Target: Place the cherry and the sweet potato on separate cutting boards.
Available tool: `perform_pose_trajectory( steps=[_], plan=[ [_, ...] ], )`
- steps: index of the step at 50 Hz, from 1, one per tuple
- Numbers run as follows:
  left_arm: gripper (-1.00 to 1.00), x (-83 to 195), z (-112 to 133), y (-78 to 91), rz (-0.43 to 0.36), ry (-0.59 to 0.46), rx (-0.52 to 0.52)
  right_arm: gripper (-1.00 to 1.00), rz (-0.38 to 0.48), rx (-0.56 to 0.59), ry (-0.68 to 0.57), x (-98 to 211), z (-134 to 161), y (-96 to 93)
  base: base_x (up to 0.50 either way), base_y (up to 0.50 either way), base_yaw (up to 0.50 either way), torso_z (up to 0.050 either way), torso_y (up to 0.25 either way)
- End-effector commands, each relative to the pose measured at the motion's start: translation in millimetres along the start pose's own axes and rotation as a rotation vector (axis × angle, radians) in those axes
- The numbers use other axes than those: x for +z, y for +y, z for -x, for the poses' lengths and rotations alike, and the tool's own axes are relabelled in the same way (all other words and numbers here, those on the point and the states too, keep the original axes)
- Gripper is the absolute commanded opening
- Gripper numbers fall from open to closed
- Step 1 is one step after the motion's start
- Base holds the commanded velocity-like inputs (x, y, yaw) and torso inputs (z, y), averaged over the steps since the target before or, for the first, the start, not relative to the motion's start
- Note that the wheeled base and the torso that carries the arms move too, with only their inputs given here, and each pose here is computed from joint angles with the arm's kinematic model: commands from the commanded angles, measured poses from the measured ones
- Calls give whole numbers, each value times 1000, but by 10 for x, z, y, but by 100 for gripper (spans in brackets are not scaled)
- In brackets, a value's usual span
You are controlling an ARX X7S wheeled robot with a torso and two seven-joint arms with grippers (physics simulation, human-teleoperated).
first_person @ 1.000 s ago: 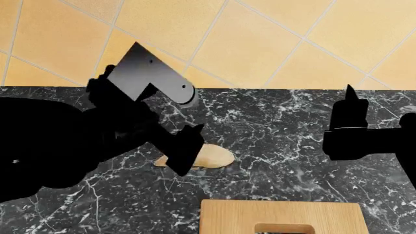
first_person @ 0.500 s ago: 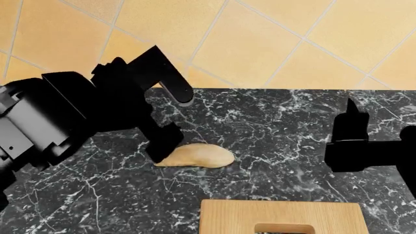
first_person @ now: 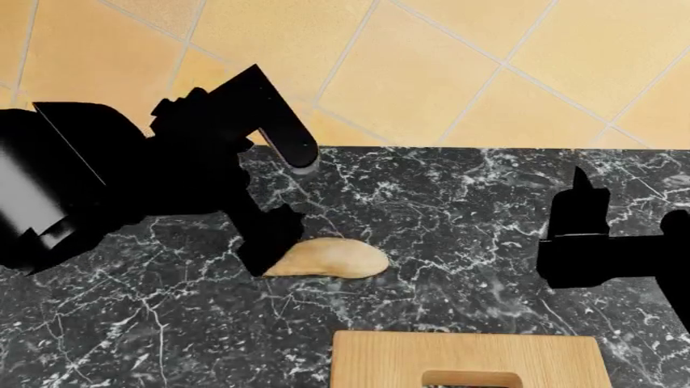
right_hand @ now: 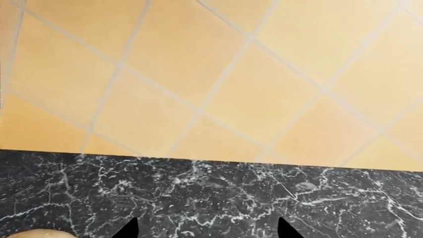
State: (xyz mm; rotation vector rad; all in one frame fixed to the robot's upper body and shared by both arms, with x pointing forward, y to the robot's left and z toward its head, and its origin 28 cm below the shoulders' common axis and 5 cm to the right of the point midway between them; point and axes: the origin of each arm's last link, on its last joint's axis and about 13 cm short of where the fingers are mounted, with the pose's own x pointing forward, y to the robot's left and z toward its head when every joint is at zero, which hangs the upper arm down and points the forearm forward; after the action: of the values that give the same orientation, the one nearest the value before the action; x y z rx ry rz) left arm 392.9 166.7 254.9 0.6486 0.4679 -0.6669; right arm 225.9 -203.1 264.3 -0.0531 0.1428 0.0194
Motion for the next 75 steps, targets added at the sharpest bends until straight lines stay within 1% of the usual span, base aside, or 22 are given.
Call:
perform_pose_trajectory(
  steps=[1, 4, 9, 16, 23, 27, 29, 33, 42, 43, 49, 57, 59, 60, 62, 64, 65, 66, 68, 70, 74, 75],
  plan=[
    [100, -44, -136, -168, 13, -11, -111, 100, -4, 29, -20, 51, 32, 0, 0, 0, 0, 0, 0],
    [100, -90, -180, -190, 30, -2, -136, 100, -2, 32, -16, 41, 36, 1, 0, 0, 0, 0, 0],
    [100, -107, -245, -160, 19, 27, -101, 100, -3, 23, -7, -2, 42, -20, 0, 0, 0, 0, 0],
    [100, -164, -370, -283, 26, 35, -151, 100, 0, 28, -1, -1, 55, -18, 0, 0, 0, 0, 0],
    [100, -231, -459, -291, 27, 58, -156, 100, -7, 27, 11, -44, 46, -25, 0, 0, 0, 0, 0],
    [100, -259, -539, -264, 60, 68, -151, 100, -5, 27, 17, -60, 27, -28, 0, 0, 0, 0, 0],
    [100, -289, -566, -302, 46, 93, -158, 100, -10, 27, 18, -78, 18, -26, 0, 0, 0, 0, 0],
    [100, -308, -561, -288, 74, 99, -147, 100, -10, 26, 31, -117, 0, -31, 0, 0, 0, 0, 0],
    [100, -339, -586, -344, 78, 114, -165, 100, -17, 22, 35, -146, 12, -38, 0, 0, 0, 0, 0],
    [-100, -330, -583, -344, 83, 109, -168, 100, -17, 21, 36, -145, 15, -39, 0, 0, 0, 0, 0],
    [-100, -291, -587, -398, 73, 101, -185, 100, -40, 14, 26, -118, 9, -36, 0, 0, 0, 0, 0],
    [-100, -184, -547, -364, 68, 61, -178, 100, -43, 6, 22, -119, 19, -60, 0, 0, 0, 0, 0],
    [-100, -114, -518, -313, 84, 14, -142, 100, -45, 2, 21, -123, 29, -73, 0, 0, 0, 0, 0],
    [-100, -56, -481, -273, 115, -21, -130, 100, -48, 1, 19, -118, 36, -79, 0, 0, 0, 0, 0],
    [-100, -9, -432, -247, 121, -43, -108, 100, -47, 0, 17, -112, 46, -82, 0, 0, 0, 0, 0],
    [-100, 60, -357, -192, 168, -93, -53, 100, -48, -2, 14, -110, 58, -86, 0, 0, 0, 0, 0],
    [-100, 68, -337, -186, 163, -103, -42, 100, -47, -3, 14, -110, 60, -86, 0, 0, 0, 0, 0],
    [-100, 86, -300, -175, 185, -125, -22, 100, -47, -2, 12, -105, 65, -85, 0, 0, 0, 0, 0],
    [-100, 96, -208, -179, 175, -164, 6, 100, -44, -1, 12, -99, 67, -80, 0, 0, 0, 0, 0],
    [-100, 132, -72, -141, 235, -217, 65, 100, -40, 1, 10, -76, 73, -70, 0, 0, 0, 0, 0],
    [-100, 71, 102, -124, 276, -258, 98, 100, -32, 1, -12, -34, 88, -47, 0, 0, 0, 0, 0],
    [-100, 19, 166, -124, 245, -272, 137, 100, -31, 5, -22, -22, 106, -39, 0, 0, 0, 0, 0]
  ],
)
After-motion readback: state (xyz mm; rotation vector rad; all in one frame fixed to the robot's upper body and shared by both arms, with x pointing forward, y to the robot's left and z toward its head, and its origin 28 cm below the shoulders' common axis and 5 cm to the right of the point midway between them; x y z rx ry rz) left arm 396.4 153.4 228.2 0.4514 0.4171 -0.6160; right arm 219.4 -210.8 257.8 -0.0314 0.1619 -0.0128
